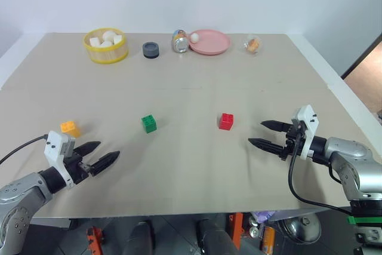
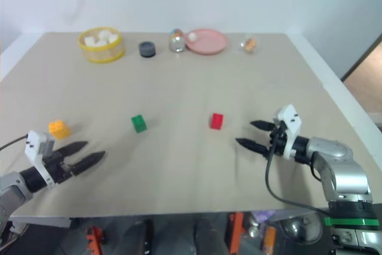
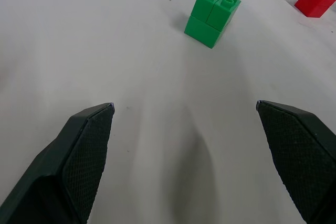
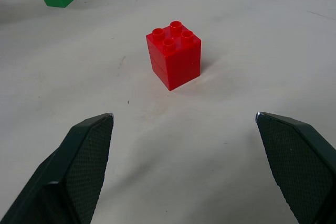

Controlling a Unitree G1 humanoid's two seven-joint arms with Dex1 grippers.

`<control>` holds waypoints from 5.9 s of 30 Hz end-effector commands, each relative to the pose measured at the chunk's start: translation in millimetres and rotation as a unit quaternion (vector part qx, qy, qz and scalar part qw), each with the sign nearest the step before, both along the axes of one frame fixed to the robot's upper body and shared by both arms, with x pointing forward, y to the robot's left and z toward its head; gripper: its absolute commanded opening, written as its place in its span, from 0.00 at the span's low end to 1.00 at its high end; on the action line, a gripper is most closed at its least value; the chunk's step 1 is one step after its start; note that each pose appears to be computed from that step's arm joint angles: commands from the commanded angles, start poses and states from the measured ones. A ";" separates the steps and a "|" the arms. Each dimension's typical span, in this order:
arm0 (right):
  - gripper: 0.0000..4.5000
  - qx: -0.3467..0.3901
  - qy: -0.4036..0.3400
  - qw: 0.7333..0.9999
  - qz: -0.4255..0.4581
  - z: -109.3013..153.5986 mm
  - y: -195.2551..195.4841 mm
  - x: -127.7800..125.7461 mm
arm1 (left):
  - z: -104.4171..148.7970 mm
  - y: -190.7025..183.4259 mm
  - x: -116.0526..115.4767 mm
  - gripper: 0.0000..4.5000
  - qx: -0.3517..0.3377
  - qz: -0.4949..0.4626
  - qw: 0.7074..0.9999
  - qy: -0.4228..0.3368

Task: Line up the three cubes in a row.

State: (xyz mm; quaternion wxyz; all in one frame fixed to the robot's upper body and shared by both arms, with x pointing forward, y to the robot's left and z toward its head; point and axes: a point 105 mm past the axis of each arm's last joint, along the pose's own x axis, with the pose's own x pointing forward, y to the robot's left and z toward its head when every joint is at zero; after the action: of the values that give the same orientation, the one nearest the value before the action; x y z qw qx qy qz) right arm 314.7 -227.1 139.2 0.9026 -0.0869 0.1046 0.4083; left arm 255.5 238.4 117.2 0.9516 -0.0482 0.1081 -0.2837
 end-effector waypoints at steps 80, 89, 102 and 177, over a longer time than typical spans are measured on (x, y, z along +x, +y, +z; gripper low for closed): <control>0.94 -0.039 -0.032 0.984 0.172 -25.0 76.8 57.6 | 87.8 -87.1 -14.6 1.00 0.009 -0.278 0.955 -0.102; 0.28 -0.033 -0.053 0.983 0.172 -13.8 75.0 61.9 | 85.3 -83.9 -15.8 1.00 0.012 -0.249 0.963 -0.105; 0.28 -0.035 -0.056 0.953 0.296 4.5 101.2 22.6 | 81.2 -61.1 -18.8 1.00 0.014 -0.235 0.967 -0.095; 0.99 -0.131 0.048 0.945 0.294 -32.7 43.5 -0.6 | 76.5 -62.0 -13.8 1.00 0.006 -0.228 0.968 -0.108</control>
State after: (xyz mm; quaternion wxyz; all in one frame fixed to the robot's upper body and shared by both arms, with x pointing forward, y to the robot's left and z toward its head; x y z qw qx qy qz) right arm 313.2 -165.6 102.1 0.7114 -0.2047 0.1488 0.6557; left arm 241.6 175.2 189.1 0.8679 0.0069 0.0288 -0.4958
